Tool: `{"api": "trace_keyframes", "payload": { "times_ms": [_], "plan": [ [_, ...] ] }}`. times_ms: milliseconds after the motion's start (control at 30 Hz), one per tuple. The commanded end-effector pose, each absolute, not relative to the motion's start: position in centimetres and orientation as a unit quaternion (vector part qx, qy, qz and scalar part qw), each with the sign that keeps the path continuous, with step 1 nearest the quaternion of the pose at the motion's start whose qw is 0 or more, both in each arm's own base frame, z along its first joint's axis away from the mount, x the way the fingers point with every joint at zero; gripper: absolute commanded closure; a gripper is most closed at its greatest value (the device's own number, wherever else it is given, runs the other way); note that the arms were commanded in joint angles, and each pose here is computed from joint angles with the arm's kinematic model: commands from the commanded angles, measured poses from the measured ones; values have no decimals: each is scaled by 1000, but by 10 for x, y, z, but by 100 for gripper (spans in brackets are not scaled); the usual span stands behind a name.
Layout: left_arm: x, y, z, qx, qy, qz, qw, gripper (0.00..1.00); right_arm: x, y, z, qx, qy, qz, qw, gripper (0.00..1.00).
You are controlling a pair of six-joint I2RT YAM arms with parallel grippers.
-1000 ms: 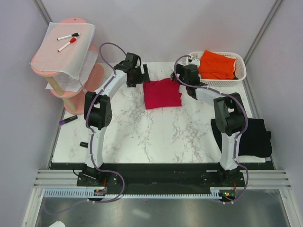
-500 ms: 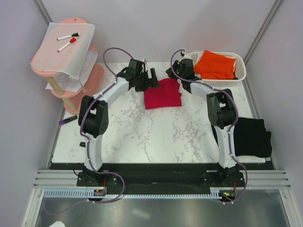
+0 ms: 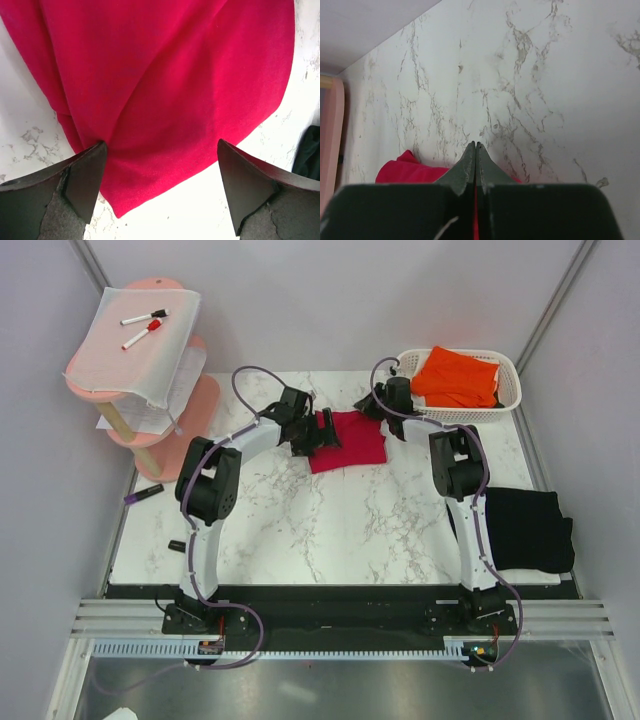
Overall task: Fold and stack the t-shirts
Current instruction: Fold the long partially folded tshirt into a neat square
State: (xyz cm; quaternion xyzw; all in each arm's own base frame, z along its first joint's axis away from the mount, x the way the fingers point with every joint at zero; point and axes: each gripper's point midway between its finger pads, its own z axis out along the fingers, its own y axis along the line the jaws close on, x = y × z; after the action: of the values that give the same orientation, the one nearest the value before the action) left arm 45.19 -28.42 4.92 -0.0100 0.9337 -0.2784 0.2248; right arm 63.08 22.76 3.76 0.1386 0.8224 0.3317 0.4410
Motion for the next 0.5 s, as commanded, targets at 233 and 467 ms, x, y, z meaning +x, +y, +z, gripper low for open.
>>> {"api": "trace_keyframes", "payload": {
  "times_ms": [233,467],
  "plan": [
    [436,-284,92,11,923,-278,265,2,615,224,150,93,771,377,505,98],
    [410,-260,131,21,916,-254,310,1,533,196,178,77,803,331,489,49]
  ]
}}
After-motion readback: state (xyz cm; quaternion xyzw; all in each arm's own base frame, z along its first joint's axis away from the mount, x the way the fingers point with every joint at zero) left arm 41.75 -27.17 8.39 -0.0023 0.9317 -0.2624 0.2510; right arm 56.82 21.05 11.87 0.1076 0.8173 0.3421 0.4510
